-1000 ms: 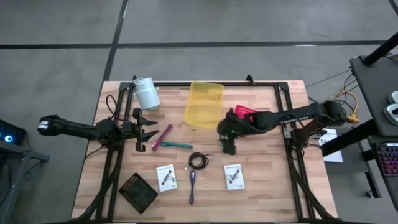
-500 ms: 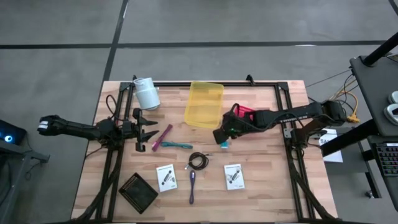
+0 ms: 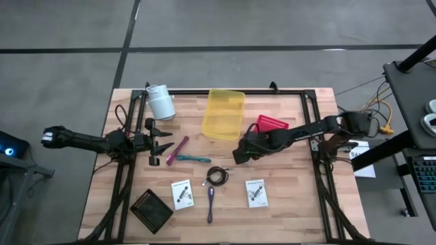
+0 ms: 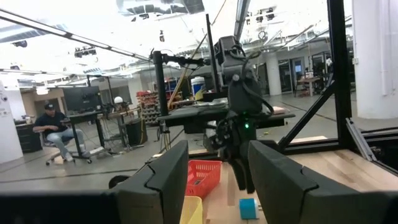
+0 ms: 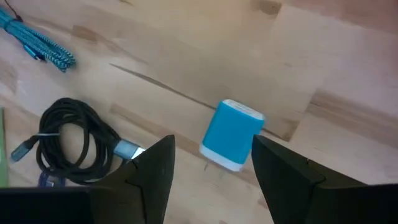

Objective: Pick and place items into bin
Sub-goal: Put the blue charger adapter into the red bin

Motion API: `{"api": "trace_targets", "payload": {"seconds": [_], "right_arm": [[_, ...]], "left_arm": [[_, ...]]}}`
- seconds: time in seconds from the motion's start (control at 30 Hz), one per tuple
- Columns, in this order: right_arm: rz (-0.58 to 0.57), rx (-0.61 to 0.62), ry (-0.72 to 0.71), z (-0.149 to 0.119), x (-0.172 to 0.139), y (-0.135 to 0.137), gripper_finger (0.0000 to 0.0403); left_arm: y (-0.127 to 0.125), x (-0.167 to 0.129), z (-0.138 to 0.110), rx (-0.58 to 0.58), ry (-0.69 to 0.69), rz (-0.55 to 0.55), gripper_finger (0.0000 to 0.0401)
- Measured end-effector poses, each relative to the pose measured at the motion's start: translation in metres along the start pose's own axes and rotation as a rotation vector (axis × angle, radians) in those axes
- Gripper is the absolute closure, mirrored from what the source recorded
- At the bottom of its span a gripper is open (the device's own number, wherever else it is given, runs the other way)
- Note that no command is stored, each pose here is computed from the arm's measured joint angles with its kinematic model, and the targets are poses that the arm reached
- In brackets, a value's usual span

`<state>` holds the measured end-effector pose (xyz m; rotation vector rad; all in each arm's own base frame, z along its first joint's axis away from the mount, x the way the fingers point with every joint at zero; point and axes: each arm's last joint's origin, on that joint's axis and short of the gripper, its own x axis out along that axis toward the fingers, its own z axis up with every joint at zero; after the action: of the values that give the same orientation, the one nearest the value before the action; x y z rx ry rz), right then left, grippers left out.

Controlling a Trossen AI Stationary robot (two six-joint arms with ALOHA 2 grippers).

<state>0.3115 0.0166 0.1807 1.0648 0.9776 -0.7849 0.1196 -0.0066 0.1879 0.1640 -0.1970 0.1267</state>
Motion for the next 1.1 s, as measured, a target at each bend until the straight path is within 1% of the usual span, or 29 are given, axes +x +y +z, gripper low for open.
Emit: {"api": "trace_targets", "payload": {"seconds": [0.13, 0.33, 0.6, 0.77, 0.87, 1.0, 1.1], "right_arm": [[-0.039, 0.014, 0.016, 0.000, 0.015, 0.004, 0.0204], [-0.072, 0.014, 0.026, 0.000, 0.028, 0.010, 0.0204], [-0.058, 0.002, 0.025, 0.001, 0.028, 0.016, 0.0204], [-0.076, -0.061, 0.038, 0.000, 0.032, 0.014, 0.0204], [-0.085, -0.074, 0.044, 0.000, 0.035, 0.013, 0.0205], [-0.090, -0.108, 0.060, -0.001, 0.038, 0.012, 0.0217], [-0.093, -0.114, 0.073, -0.002, 0.040, 0.012, 0.0238]], "left_arm": [[0.000, 0.000, 0.000, 0.000, 0.000, 0.000, 0.0248], [0.000, 0.000, 0.000, 0.002, 0.001, 0.000, 0.0248], [0.000, 0.000, 0.000, 0.001, -0.004, 0.001, 0.0248], [0.000, 0.000, 0.000, 0.001, -0.004, 0.001, 0.0248], [0.000, 0.000, 0.001, 0.000, -0.005, 0.001, 0.0248], [0.000, 0.000, 0.001, 0.000, -0.005, 0.001, 0.0248], [0.000, 0.000, 0.001, 0.000, -0.005, 0.001, 0.0248]]}}
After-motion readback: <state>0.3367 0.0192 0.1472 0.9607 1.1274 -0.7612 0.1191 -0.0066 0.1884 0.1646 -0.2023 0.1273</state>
